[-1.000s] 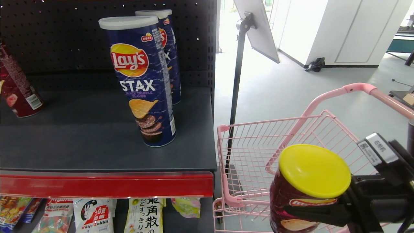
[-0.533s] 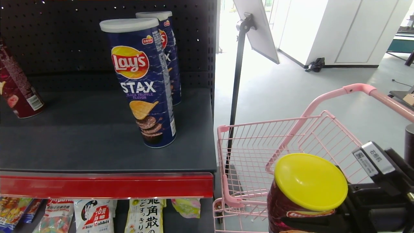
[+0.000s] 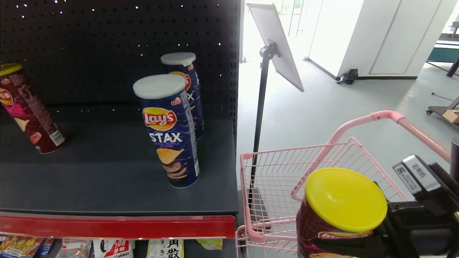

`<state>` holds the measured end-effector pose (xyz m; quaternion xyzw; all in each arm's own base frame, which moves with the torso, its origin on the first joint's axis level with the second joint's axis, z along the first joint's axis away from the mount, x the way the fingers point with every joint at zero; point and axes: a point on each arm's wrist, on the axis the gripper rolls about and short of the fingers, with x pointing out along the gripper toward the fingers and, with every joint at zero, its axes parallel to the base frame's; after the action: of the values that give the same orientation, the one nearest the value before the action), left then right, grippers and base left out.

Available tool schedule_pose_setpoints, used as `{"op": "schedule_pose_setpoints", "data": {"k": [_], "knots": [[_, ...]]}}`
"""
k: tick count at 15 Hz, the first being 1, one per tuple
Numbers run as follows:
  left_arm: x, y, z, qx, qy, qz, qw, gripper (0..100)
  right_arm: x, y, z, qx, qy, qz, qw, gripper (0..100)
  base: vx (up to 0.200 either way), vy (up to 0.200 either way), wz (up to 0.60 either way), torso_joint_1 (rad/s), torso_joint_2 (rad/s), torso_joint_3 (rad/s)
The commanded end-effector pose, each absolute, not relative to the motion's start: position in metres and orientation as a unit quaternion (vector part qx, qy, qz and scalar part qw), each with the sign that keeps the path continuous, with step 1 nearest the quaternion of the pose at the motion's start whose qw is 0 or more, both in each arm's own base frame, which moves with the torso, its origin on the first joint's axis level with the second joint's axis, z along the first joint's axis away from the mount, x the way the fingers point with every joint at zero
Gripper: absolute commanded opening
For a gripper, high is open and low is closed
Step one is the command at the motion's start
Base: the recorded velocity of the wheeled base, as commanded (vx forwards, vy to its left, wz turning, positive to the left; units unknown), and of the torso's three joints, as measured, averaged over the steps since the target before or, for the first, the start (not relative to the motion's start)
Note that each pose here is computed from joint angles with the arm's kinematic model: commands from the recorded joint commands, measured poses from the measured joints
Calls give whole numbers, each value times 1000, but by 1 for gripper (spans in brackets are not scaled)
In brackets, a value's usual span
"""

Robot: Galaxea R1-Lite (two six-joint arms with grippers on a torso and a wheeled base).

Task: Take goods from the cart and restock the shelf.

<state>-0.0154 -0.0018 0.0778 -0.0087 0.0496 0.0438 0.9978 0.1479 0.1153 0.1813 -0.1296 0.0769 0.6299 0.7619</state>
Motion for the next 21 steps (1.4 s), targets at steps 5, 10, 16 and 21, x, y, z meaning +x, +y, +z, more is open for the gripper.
{"op": "schedule_pose_setpoints", "data": {"k": [5, 10, 16, 21], "knots": [[-15, -2, 78, -9, 50, 44, 998, 100, 148, 115, 181, -130, 78, 628, 763, 0, 0, 0, 0, 236, -539, -310], [-15, -2, 78, -9, 50, 44, 998, 100, 149, 115, 183, -130, 74, 628, 764, 0, 0, 0, 0, 171, -383, -215], [-15, -2, 78, -9, 50, 44, 998, 100, 145, 113, 180, -130, 76, 630, 762, 0, 0, 0, 0, 153, -325, -172], [-15, -2, 78, -9, 50, 44, 998, 100, 142, 108, 182, -121, 86, 607, 780, 0, 0, 0, 0, 13, -10, -5]]}}
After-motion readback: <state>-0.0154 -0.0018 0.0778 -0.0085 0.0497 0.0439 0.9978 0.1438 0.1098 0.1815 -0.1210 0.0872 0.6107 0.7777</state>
